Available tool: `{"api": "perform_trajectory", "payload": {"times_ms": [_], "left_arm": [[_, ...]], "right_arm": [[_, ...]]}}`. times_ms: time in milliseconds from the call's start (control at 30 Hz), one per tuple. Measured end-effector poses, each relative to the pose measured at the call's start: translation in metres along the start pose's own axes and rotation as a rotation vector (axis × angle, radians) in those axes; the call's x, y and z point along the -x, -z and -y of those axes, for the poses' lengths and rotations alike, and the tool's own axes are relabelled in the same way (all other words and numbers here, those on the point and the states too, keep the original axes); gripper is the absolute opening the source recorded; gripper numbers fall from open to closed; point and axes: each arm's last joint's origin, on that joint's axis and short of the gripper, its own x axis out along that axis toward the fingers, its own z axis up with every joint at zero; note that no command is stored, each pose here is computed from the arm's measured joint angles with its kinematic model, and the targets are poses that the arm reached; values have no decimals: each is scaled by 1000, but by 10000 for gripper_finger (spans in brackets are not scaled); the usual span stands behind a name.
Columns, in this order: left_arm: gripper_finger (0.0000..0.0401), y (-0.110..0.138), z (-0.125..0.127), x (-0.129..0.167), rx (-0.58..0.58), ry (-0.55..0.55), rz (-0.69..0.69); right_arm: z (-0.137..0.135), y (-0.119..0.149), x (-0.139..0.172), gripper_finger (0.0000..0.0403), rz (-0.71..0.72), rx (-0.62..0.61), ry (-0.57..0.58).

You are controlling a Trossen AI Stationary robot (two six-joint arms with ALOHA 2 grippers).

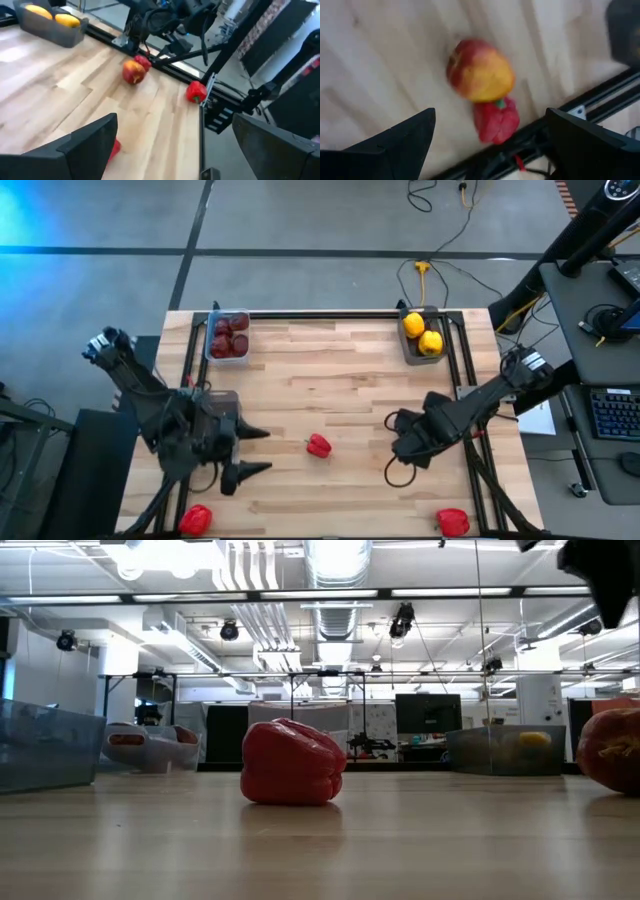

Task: Sort produce into baskets
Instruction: Put the red bell pepper into the bottom black bin

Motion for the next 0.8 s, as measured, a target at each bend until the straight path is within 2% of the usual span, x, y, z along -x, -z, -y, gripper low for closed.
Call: {"api": "perform_trajectory", "payload": {"times_ms": [100,233,300,567,667,800], "left_arm": [[375,4,16,1,29,-11,20],[373,6,35,-3,45,-25,1],[372,7,44,-7,39,-39,-11],[372,16,63,-25,-10,-91,-47],[372,20,62,-34,-23,-115,-55],[372,19,54,-51,-31,-174,-38]], "right_arm": [[-1,3,1,368,-26,63,-22],[-1,8,-3,368,-31,226,5],[3,12,-8,368,-54,246,7],[30,19,-65,368,-276,85,-22],[35,18,-89,368,-319,36,-62],[49,19,-112,368,-431,-22,-28]]}}
